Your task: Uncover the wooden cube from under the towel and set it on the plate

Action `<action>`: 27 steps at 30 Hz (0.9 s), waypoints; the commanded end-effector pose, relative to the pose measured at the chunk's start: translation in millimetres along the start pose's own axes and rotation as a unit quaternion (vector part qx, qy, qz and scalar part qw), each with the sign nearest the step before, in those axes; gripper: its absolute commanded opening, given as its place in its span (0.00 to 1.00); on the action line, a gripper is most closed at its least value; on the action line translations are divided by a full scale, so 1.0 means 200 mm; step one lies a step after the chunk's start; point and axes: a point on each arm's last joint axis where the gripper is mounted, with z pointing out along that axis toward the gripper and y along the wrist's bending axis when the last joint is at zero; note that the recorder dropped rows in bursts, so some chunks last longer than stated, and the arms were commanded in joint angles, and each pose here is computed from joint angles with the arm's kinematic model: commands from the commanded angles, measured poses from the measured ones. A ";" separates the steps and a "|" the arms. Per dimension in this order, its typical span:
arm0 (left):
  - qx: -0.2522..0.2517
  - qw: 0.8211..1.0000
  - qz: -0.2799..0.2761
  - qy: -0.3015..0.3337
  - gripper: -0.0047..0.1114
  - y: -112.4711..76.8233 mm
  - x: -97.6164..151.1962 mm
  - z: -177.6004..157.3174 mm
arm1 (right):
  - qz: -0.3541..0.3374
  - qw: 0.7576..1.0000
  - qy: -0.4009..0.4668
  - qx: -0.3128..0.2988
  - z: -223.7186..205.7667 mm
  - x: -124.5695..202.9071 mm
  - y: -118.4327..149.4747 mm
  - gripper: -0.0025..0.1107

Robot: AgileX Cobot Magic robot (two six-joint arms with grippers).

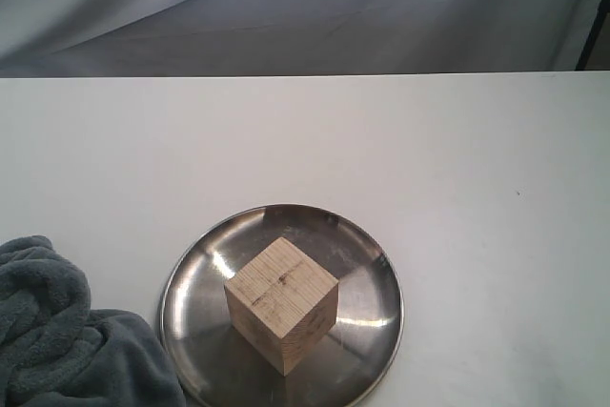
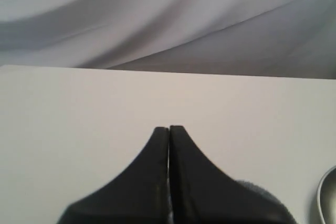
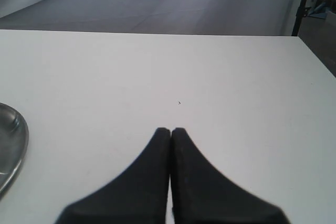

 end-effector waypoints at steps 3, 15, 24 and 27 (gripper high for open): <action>-0.012 0.999 0.003 0.037 0.06 0.01 0.05 -0.01 | 0.001 1.000 -0.002 0.004 0.00 0.00 0.00 0.02; -0.011 1.000 -0.005 0.016 0.06 0.01 0.04 -0.03 | 0.001 1.000 -0.002 0.004 0.00 0.00 0.00 0.02; -0.010 1.000 -0.013 0.016 0.06 0.01 0.04 -0.03 | 0.001 1.000 -0.002 0.004 0.00 0.00 0.00 0.02; -0.008 1.000 -0.019 0.018 0.06 0.01 0.04 -0.03 | 0.001 1.000 -0.002 0.004 0.00 0.00 0.00 0.02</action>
